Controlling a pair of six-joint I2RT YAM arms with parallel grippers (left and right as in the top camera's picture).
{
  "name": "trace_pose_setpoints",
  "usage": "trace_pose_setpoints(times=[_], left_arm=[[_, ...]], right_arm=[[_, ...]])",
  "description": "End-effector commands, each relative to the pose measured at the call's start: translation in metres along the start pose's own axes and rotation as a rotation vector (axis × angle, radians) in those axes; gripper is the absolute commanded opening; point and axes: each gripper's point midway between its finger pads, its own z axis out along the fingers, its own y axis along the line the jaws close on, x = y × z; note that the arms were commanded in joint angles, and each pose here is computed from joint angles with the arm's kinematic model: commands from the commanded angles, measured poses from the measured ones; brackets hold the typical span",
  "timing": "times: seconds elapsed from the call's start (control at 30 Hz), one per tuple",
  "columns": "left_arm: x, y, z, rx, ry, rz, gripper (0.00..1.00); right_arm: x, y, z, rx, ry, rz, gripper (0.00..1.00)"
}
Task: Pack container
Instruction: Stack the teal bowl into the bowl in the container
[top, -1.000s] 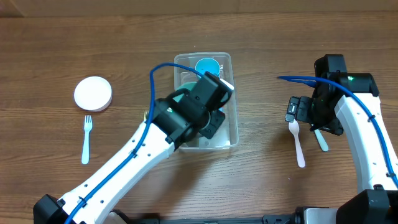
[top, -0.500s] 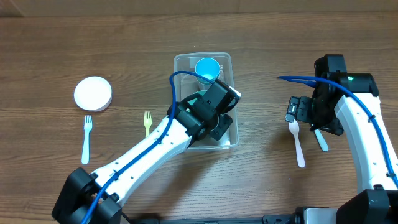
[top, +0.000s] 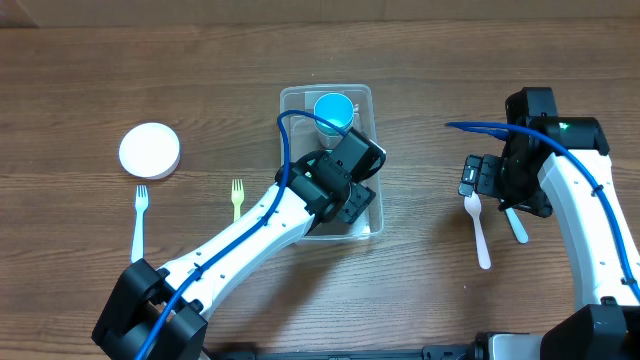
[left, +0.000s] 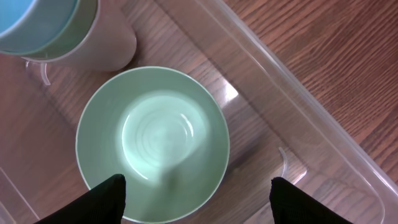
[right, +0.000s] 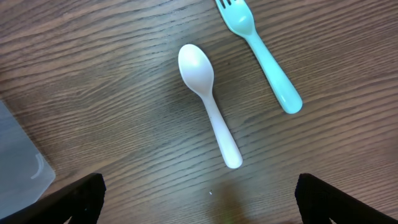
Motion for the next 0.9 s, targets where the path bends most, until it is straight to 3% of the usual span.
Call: trace_pose_setpoints(times=[0.0,0.03,0.07,0.1,0.13,0.33,0.57,0.87], left_arm=[[0.004,0.005,0.000,-0.015,0.018,-0.011,0.69],[0.007,0.006,0.001,-0.018,0.028,-0.012,0.65],[0.009,0.008,0.001,-0.021,0.038,-0.014,0.49],[0.010,0.010,0.001,-0.023,0.042,-0.017,0.33],[0.010,0.012,0.001,-0.025,0.042,-0.023,0.04],[0.023,0.026,0.025,-0.056,0.109,-0.045,0.04],[0.029,0.051,0.042,-0.231,0.129,-0.139,0.04],[0.032,0.051,0.045,-0.230,0.146,-0.080,0.04]], right_arm=[[-0.002,-0.002,-0.002,0.003,-0.014,0.003,1.00],[-0.002,-0.002,-0.002,0.003,-0.014,0.002,1.00],[-0.002,-0.002,-0.002,0.003,-0.014,0.003,1.00],[-0.002,-0.002,-0.002,0.003,-0.014,0.002,1.00],[-0.002,-0.002,-0.002,0.003,-0.014,0.003,1.00],[-0.002,-0.002,-0.002,0.003,-0.014,0.003,1.00],[-0.002,-0.002,-0.002,0.003,-0.014,0.003,1.00],[-0.002,-0.002,-0.002,0.003,-0.014,0.002,1.00]])
